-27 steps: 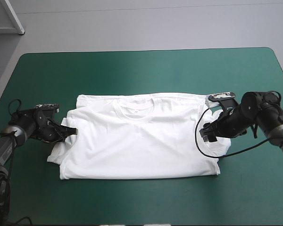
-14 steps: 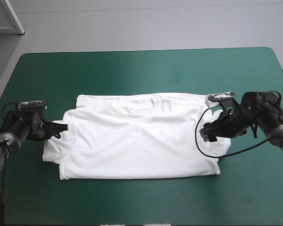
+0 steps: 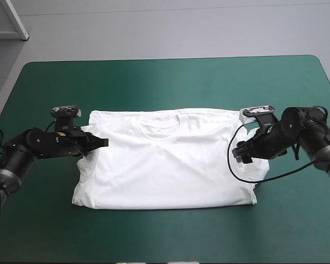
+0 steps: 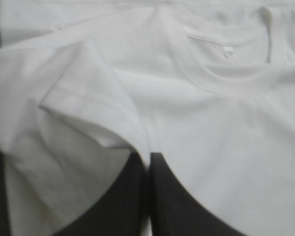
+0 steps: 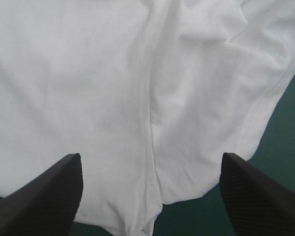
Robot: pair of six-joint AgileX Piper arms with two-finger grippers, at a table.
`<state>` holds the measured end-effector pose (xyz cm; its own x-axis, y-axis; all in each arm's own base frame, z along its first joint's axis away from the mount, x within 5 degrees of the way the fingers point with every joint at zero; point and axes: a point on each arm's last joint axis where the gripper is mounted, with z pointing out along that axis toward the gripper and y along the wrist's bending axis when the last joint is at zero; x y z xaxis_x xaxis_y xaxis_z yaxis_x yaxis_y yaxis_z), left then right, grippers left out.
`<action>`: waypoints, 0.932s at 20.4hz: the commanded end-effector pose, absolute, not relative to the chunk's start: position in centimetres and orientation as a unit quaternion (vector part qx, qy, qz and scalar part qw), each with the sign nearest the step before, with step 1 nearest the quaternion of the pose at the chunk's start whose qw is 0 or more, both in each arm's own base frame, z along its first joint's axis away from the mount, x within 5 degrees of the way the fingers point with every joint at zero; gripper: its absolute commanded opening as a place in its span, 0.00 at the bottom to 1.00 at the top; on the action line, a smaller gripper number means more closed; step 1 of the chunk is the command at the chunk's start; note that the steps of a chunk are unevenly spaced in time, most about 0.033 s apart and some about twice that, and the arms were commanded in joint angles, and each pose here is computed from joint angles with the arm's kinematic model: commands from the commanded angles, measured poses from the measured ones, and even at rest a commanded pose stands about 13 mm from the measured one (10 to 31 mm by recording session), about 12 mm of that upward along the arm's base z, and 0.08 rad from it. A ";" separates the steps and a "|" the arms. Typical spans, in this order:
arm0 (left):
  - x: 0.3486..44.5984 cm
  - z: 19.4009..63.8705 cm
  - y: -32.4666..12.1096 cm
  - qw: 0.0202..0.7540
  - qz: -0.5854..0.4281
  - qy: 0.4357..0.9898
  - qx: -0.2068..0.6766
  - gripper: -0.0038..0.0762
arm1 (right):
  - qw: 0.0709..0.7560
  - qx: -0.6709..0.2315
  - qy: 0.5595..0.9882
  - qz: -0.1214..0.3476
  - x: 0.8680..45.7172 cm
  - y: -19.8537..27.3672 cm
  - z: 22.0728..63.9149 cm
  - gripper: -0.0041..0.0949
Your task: Fold the cloth
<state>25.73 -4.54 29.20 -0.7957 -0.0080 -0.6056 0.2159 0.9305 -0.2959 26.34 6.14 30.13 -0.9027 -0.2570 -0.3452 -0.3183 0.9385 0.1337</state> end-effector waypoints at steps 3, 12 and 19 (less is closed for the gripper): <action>26.8 27.4 -8.6 0.289 -0.184 0.930 0.132 0.04 | 0.208 -0.142 0.963 0.100 26.2 6.0 32.1 0.76; 27.6 25.7 -8.7 0.251 -0.159 0.943 0.149 0.69 | 0.228 -0.127 0.964 0.058 26.7 5.3 32.1 0.76; 27.8 33.4 -7.1 0.254 -0.072 0.954 0.141 0.74 | 0.260 -0.092 0.961 -0.015 28.3 3.8 31.6 0.76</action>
<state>28.47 -7.46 29.66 -0.8572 0.2525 -0.4488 0.3230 0.9424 -0.0867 27.62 4.30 30.20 -0.8879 -0.2028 -0.4129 -0.1967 0.9788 -0.0578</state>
